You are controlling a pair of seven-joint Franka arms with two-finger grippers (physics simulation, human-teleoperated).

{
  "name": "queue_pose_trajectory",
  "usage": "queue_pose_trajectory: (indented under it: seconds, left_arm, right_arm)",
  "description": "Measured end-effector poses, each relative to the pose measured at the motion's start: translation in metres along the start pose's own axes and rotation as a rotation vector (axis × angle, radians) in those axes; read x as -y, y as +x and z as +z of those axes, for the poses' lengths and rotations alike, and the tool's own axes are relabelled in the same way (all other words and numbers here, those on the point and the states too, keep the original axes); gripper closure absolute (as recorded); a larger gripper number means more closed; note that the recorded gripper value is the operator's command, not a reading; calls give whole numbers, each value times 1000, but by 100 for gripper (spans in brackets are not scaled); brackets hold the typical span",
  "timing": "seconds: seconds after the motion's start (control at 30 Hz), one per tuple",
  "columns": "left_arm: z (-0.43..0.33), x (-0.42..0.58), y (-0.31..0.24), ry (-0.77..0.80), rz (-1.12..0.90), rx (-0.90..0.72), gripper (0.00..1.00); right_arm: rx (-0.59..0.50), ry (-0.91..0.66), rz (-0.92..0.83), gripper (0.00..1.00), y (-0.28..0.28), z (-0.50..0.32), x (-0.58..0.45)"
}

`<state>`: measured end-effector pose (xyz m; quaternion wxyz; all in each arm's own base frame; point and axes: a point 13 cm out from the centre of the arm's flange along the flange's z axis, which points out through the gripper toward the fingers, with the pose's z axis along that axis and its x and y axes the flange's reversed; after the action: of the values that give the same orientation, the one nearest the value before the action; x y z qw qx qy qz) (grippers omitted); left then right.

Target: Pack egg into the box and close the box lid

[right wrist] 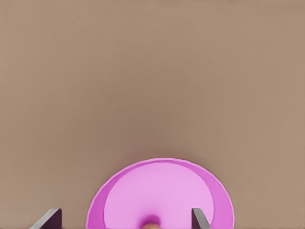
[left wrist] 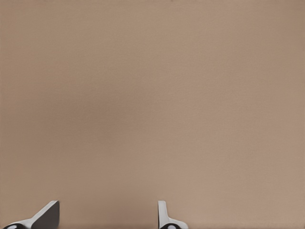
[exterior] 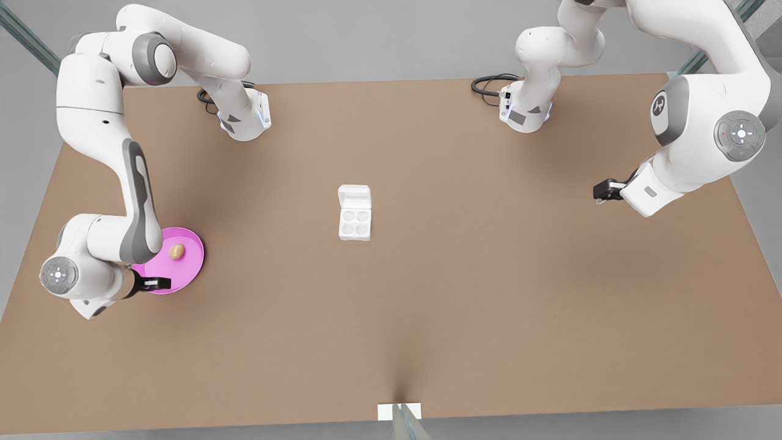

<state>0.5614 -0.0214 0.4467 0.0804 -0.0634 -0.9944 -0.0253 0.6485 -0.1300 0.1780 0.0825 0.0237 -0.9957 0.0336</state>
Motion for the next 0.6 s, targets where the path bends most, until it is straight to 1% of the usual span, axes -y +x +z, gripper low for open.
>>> queue_pose_trajectory:
  seconds: [0.1,0.3,0.37,0.6]
  left_arm:
    - [1,3,-1,-1,6,-2,0]
    - [4,5,-2,-2,10,-7,0]
    - [4,4,-2,-2,9,-7,0]
    - [5,4,-3,-4,10,-7,0]
  right_arm:
    - [-17,-4,-40,0,17,27,-5]
    - [-13,4,-97,0,69,37,-19]
    - [14,3,-104,0,76,49,-20]
    - [166,11,-108,0,63,68,-13]
